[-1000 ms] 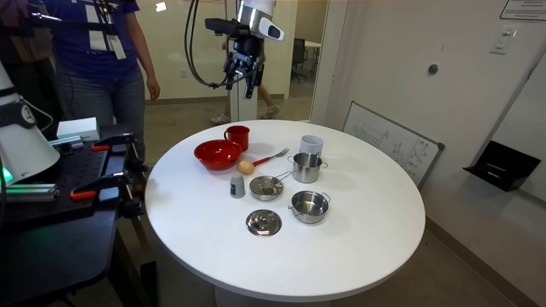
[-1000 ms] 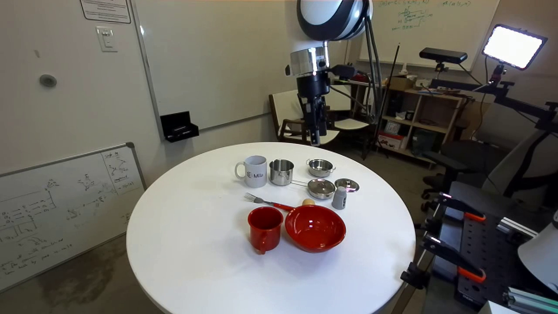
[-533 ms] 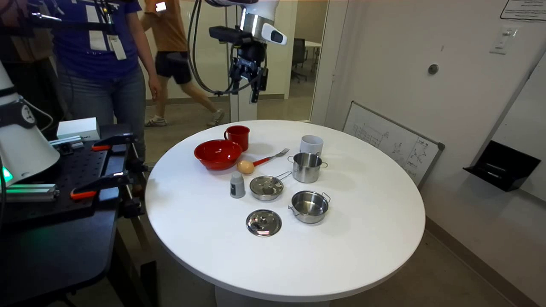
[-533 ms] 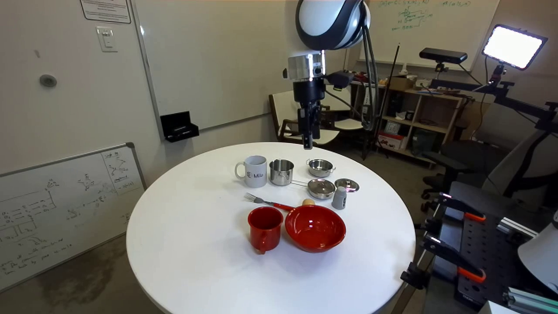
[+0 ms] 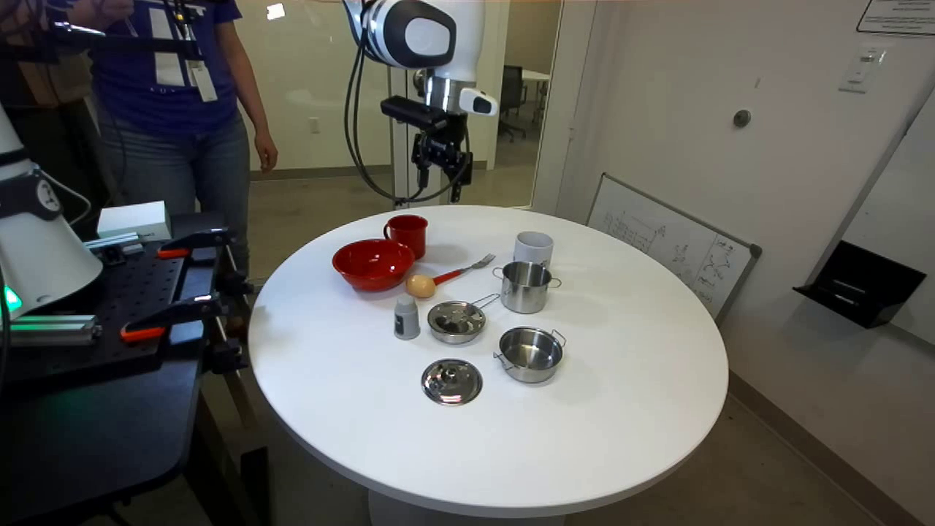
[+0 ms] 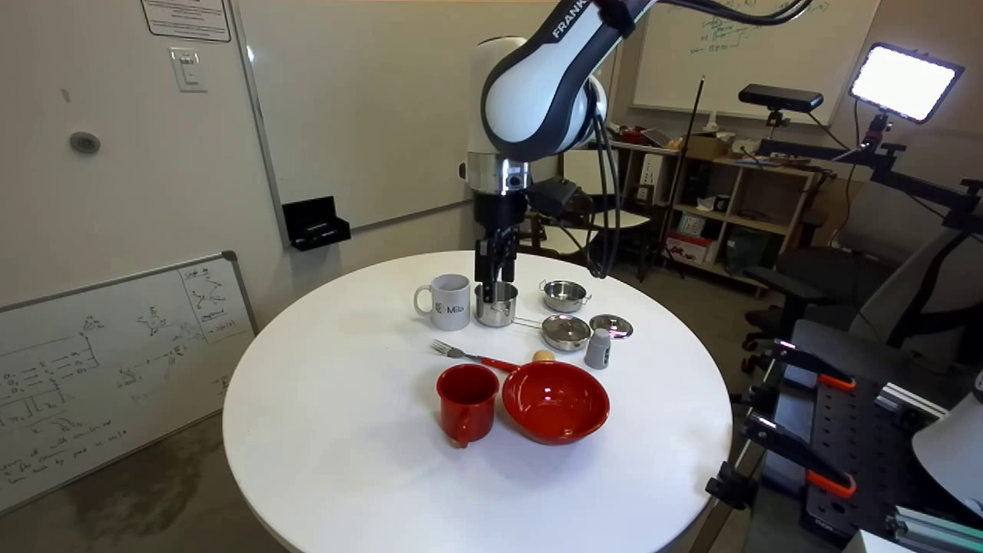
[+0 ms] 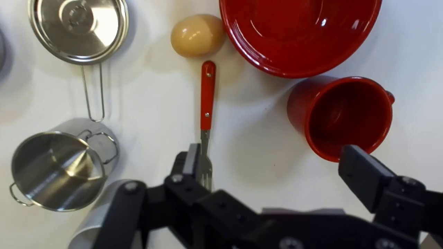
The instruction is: Put the orange cup in the orange bowl
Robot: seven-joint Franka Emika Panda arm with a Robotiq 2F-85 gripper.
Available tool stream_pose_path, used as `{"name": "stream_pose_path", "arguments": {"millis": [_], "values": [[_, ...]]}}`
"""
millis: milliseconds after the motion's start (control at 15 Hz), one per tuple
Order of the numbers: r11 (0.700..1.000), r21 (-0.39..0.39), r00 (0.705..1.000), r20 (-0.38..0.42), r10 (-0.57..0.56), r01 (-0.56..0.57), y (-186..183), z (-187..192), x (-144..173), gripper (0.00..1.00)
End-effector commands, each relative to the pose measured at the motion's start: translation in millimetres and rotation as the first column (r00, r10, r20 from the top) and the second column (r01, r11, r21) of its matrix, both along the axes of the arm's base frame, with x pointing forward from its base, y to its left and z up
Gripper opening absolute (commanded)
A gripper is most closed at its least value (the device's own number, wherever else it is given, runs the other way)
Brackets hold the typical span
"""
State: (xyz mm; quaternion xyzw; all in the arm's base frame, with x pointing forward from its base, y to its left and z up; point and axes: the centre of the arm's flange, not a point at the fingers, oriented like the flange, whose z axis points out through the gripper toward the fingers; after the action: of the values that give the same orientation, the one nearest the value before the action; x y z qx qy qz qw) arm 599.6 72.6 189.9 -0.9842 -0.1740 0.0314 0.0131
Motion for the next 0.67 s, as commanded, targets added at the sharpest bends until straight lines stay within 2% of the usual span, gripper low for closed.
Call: {"name": "stream_pose_path", "arguments": {"millis": [0, 467, 600], "values": [[0.999, 0.045, 1.0, 0.029, -0.006, 0.005, 22, -27, 27, 1.0], [0.993, 0.12, 1.0, -0.013, -0.015, 0.016, 45, -62, 32, 1.0], [0.993, 0.116, 0.999, -0.031, -0.035, 0.038, 48, -73, 30, 1.0]]}}
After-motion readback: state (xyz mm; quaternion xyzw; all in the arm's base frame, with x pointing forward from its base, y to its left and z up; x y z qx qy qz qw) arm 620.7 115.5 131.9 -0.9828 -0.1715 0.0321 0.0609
